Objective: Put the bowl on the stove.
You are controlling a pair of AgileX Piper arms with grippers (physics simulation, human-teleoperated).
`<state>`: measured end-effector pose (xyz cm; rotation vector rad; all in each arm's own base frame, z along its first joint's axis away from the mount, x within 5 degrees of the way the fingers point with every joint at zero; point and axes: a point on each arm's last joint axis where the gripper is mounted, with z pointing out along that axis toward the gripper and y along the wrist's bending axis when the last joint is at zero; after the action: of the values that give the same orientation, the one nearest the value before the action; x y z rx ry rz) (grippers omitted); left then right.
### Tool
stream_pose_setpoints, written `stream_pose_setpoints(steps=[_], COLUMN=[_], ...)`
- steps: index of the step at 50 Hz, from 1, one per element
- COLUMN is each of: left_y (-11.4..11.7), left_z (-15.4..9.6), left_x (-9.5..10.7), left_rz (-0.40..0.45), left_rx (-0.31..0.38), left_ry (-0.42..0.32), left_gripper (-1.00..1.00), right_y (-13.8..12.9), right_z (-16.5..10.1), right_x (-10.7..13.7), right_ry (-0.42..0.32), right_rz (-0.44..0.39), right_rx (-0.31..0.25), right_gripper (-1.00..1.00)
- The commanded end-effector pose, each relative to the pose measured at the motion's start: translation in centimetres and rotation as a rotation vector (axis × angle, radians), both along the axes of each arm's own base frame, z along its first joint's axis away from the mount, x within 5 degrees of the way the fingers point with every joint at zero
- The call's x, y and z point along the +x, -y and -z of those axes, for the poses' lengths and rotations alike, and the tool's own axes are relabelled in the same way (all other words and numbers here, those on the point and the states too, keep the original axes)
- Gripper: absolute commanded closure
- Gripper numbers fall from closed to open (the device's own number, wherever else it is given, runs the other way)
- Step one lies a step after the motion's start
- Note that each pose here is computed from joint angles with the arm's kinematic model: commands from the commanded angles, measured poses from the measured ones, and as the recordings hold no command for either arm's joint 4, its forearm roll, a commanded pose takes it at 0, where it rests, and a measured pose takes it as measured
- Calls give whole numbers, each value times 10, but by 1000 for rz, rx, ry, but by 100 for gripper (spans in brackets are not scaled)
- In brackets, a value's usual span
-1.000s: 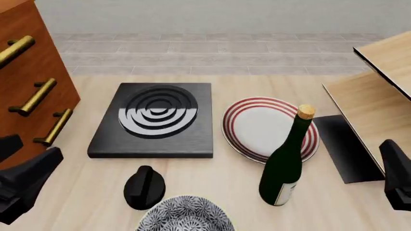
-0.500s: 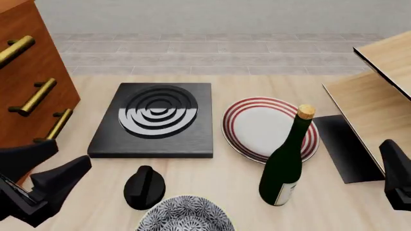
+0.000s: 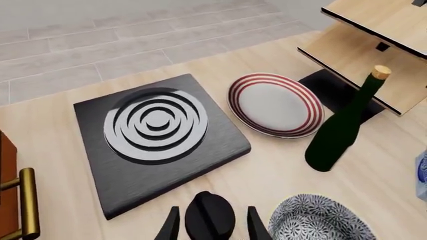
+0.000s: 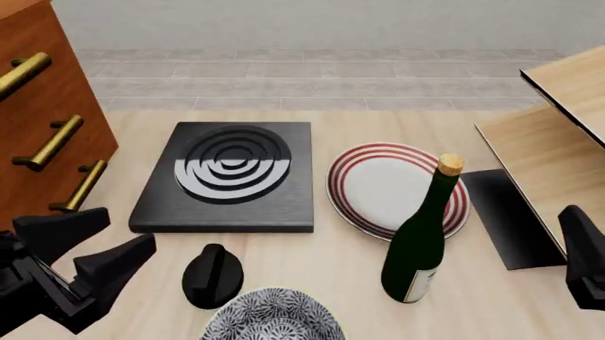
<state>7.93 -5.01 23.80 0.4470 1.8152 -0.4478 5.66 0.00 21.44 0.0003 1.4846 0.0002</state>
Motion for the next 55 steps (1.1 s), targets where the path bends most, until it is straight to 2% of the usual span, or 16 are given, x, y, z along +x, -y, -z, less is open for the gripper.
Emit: stream_pose_setpoints(steps=[1, 16, 18, 20, 21, 24, 28, 41, 42, 44, 45, 54, 55], left_y=[2, 1, 3, 9, 4, 8, 8, 27, 26, 31, 31, 46, 47], left_z=[0, -2, -1, 0, -4, -3, -2, 5, 2, 4, 2, 11, 11], left_x=[0, -4, -4, -1, -5, -3, -6, 3, 2, 4, 4, 13, 13], left_rz=[19, 39, 48, 67, 75, 82, 96, 159, 171, 180, 183, 217, 226], left_rx=[20, 25, 23, -10, 21, -2, 2, -37, -27, -28, -26, -8, 7], left_ry=[-6, -9, -20, -69, -15, -53, -48, -115, -86, -108, -93, -123, -108], left_gripper=[-100, -100, -100, -100, -100, -100, -100, -100, -100, -100, -100, -100, -100], right_y=[0, 0, 0, 0, 0, 0, 0, 0, 0, 0, 0, 0, 0], right_z=[0, 0, 0, 0, 0, 0, 0, 0, 0, 0, 0, 0, 0], right_x=[0, 0, 0, 0, 0, 0, 0, 0, 0, 0, 0, 0, 0], right_ry=[0, 0, 0, 0, 0, 0, 0, 0, 0, 0, 0, 0, 0], right_rz=[0, 0, 0, 0, 0, 0, 0, 0, 0, 0, 0, 0, 0], right_rx=[0, 0, 0, 0, 0, 0, 0, 0, 0, 0, 0, 0, 0], right_gripper=[-100, -100, -100, -100, -100, -100, -100, -100, -100, -100, -100, -100, -100])
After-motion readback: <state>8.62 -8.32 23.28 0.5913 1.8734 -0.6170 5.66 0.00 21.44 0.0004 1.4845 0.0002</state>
